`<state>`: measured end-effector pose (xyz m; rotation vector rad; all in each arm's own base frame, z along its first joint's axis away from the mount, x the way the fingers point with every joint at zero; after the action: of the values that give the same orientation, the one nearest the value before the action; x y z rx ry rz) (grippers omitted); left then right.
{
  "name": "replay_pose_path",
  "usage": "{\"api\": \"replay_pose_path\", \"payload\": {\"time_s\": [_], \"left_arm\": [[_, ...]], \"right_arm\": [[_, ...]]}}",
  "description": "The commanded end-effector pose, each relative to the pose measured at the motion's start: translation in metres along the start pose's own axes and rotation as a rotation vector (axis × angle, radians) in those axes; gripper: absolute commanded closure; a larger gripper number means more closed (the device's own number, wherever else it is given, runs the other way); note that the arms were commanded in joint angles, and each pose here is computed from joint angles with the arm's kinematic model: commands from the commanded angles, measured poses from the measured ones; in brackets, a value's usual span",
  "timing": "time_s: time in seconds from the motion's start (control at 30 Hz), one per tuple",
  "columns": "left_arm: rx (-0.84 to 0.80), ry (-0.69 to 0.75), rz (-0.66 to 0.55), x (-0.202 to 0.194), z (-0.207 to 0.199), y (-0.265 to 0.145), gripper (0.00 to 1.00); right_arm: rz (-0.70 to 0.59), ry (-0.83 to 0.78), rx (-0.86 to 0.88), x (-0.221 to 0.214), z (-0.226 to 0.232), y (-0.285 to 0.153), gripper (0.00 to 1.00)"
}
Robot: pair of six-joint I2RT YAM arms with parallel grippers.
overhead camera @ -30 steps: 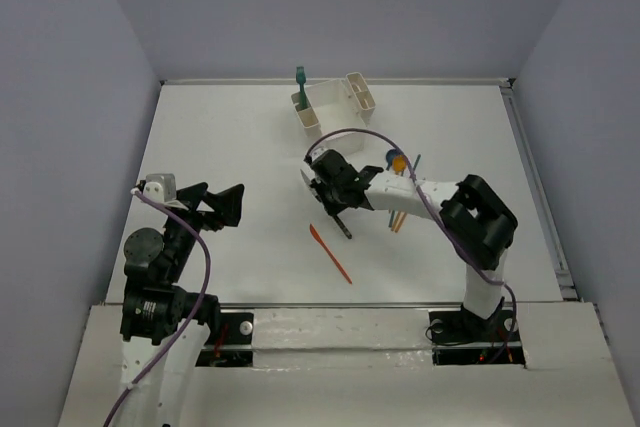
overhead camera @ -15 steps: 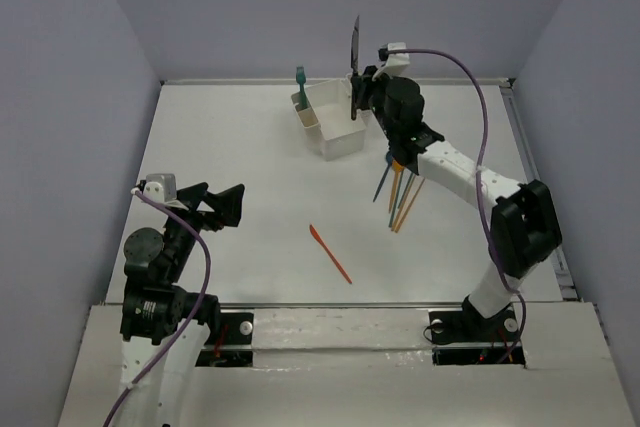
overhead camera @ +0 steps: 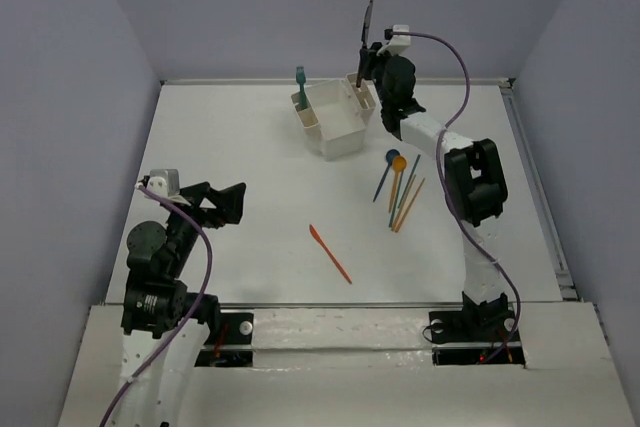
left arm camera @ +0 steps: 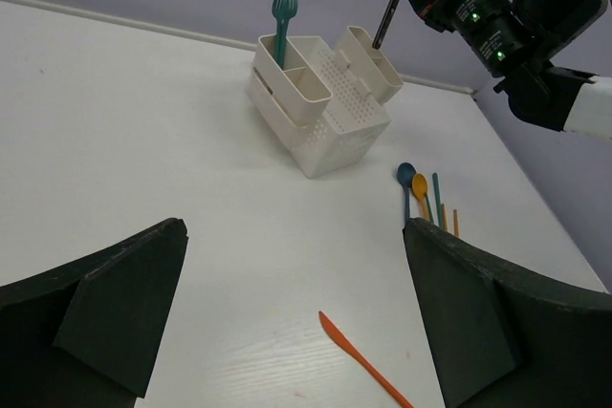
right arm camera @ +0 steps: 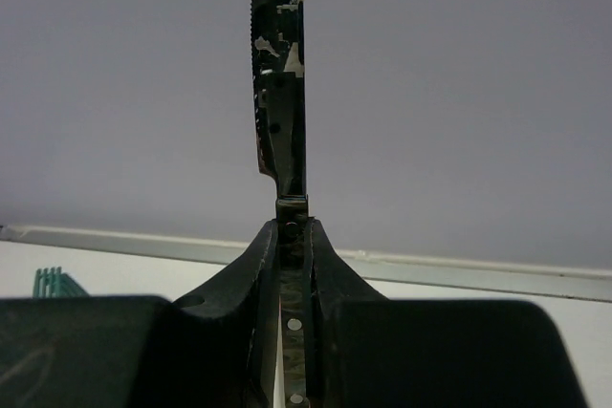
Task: Sort the eating utensils into containers
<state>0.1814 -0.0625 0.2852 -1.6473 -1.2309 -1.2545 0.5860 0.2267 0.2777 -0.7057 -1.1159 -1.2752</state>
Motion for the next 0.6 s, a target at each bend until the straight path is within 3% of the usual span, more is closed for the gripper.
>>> {"api": "replay_pose_path", "payload": {"time_s": [0.0,0.57], "left_arm": [[-0.012,0.006,-0.023,0.006,-0.001,0.004,0.01],[-0.009,0.006,-0.018,0.005,-0.001,0.005,0.01]], "right_arm": [[-0.2,0.028,0.08,0.059,0.019,0.019,1.0],[-0.09,-0.056,0.084,-0.012,-0.006,0.025,1.0]]}}
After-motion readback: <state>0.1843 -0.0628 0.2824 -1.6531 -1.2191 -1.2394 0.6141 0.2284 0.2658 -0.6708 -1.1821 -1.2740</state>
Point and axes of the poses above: each gripper's point midway between its finger pads, its own y axis out along the fingers, its own z axis along the line the jaws close on, x = y × z, the point moved 4 cm from there along -y, back along the fingers, and after that the axes turned 8 degrees about y, right-handed, at the moved point
